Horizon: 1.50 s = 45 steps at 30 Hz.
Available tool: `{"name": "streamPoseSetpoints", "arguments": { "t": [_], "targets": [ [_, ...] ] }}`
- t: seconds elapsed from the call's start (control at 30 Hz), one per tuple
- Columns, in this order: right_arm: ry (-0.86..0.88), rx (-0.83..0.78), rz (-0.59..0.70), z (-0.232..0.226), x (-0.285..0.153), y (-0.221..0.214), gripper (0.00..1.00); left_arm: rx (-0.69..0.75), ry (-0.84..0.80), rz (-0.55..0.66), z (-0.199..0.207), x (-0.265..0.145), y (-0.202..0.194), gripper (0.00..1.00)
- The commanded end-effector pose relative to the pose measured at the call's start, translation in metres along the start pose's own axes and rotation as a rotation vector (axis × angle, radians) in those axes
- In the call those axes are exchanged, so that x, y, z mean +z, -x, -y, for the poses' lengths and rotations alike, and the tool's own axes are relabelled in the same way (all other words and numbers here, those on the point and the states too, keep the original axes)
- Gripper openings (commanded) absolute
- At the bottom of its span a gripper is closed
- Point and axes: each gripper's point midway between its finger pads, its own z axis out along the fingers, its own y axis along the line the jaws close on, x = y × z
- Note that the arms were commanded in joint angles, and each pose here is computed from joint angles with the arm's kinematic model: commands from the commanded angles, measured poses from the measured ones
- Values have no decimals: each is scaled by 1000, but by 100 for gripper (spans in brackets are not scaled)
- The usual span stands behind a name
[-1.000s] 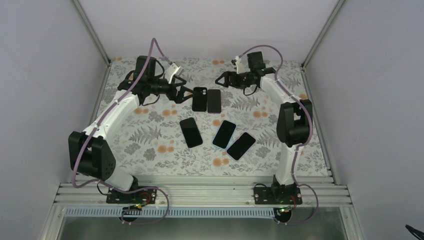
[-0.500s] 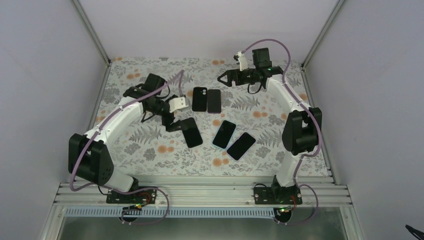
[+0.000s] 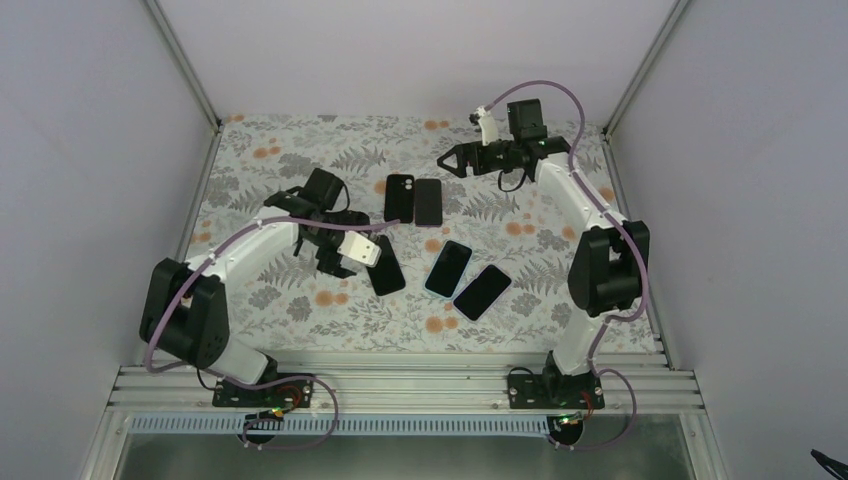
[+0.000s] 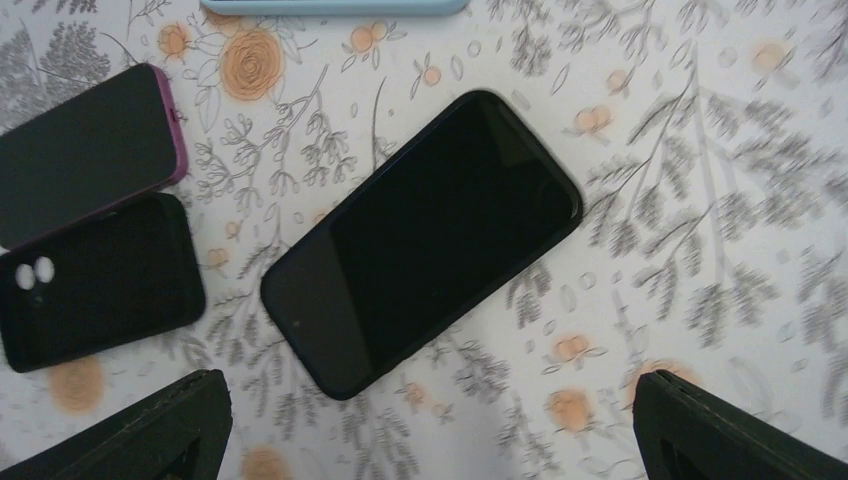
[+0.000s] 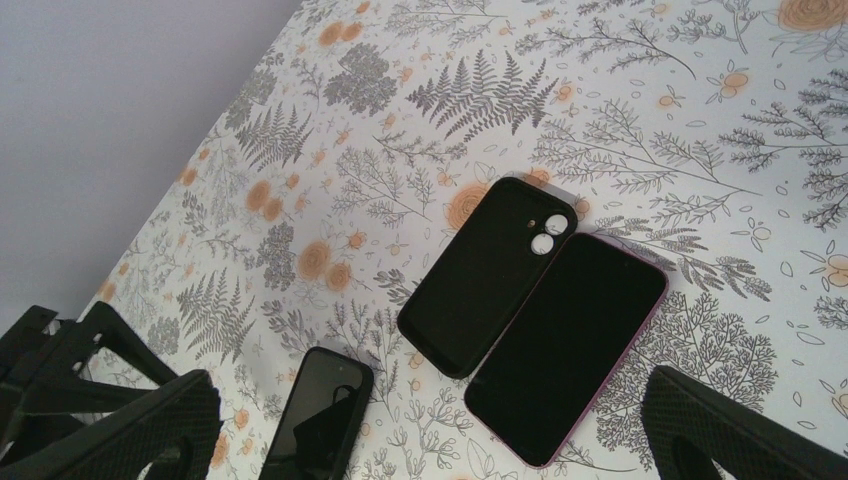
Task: Take the phone out of the phone case
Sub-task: Pick up the phone at the center of the board.
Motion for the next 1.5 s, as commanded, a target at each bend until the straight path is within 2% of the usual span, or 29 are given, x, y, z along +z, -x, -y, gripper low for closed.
{"name": "streamPoseSetpoints", "arguments": {
  "t": [0.0,0.13,0.37,0.47,0.67,0.83,1.03,1.27,1.47],
  "targets": [
    [2,-48,43,-6,-14,10,99,164,12,-40,-11,21,-10,100],
    [10,-42,42,-6,-14,8,99,193,-9,-62,-13,32,-15,100],
    [24,-36,35,-7,-13,3,99,93,-107,16,-2,38,-5,100],
    [38,-31,33,-8,-12,3,99,93,-82,-1,-6,41,-7,100],
    [37,-33,35,-8,-14,3,99,-75,-101,6,-16,41,-3,100],
    [44,-26,34,-8,-14,1,99,-56,-95,-92,4,50,-29,100],
    [56,-23,34,-9,-14,2,99,-65,-78,-145,-1,56,-45,100],
    [56,-24,41,-9,-18,2,99,-23,2,-152,-18,64,-42,100],
    [70,-16,44,-9,-19,2,99,15,7,-180,-21,78,-39,100]
  ]
}}
